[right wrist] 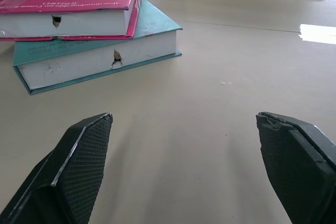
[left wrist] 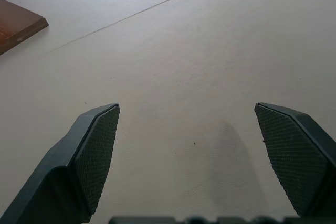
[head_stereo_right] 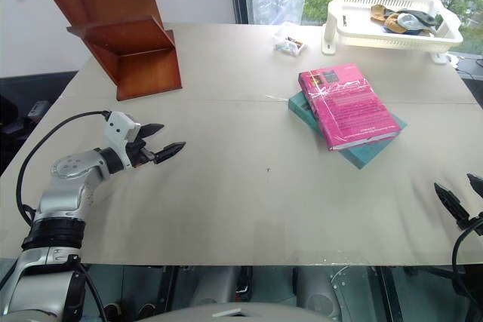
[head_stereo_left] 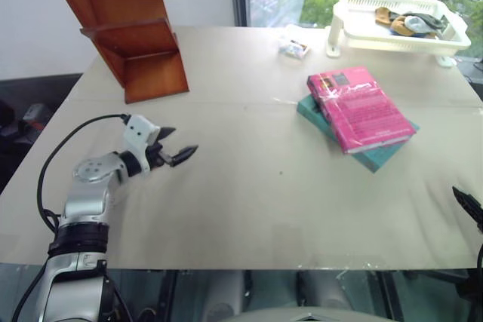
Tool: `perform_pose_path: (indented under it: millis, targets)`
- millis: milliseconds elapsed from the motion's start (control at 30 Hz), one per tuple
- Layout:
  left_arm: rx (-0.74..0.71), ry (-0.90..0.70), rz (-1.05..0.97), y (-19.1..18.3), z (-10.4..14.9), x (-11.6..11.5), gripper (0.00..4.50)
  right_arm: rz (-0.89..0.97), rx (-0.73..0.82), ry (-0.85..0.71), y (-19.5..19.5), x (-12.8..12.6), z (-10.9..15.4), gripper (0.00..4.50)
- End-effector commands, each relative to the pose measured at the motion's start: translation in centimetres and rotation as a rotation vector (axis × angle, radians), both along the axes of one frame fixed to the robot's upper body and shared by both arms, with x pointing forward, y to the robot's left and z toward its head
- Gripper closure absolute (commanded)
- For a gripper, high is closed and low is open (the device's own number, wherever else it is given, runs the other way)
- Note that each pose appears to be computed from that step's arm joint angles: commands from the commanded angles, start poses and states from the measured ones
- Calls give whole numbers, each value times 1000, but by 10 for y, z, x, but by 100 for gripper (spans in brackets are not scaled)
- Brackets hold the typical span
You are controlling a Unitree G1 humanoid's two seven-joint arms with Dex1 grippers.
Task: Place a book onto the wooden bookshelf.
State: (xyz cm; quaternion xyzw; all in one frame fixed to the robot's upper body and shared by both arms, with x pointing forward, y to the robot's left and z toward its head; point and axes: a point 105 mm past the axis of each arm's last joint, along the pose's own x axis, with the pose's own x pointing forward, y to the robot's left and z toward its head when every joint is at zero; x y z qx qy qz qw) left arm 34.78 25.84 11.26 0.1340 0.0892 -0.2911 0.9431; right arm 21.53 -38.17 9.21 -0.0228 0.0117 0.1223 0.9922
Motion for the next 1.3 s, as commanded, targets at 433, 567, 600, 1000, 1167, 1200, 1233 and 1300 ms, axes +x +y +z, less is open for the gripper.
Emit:
perform_pose_path:
  millis: [433,567,600,1000,1167,1200,1233,1300]
  targets:
    - [-35,-28,-15,0,10,-6,3,34,-24,-17,3,6,9,0]
    - [-29,-27,-10,1,10,-6,3,44,-23,-18,5,8,9,0]
    - [-30,-26,-11,1,10,-7,3,53,-22,-16,7,8,9,0]
    - [-34,-37,-29,-4,14,-6,3,69,-35,-11,12,13,7,0]
    - [-30,-66,-83,-14,25,-5,3,65,-27,-18,13,14,8,0]
    - [-36,-77,-108,-19,32,-5,3,67,-21,-28,14,14,9,0]
    - [-61,-67,-164,-27,40,-8,3,67,-19,-36,14,16,10,0]
    - [-73,-59,-274,-42,54,-16,3,57,-16,-48,14,21,12,0]
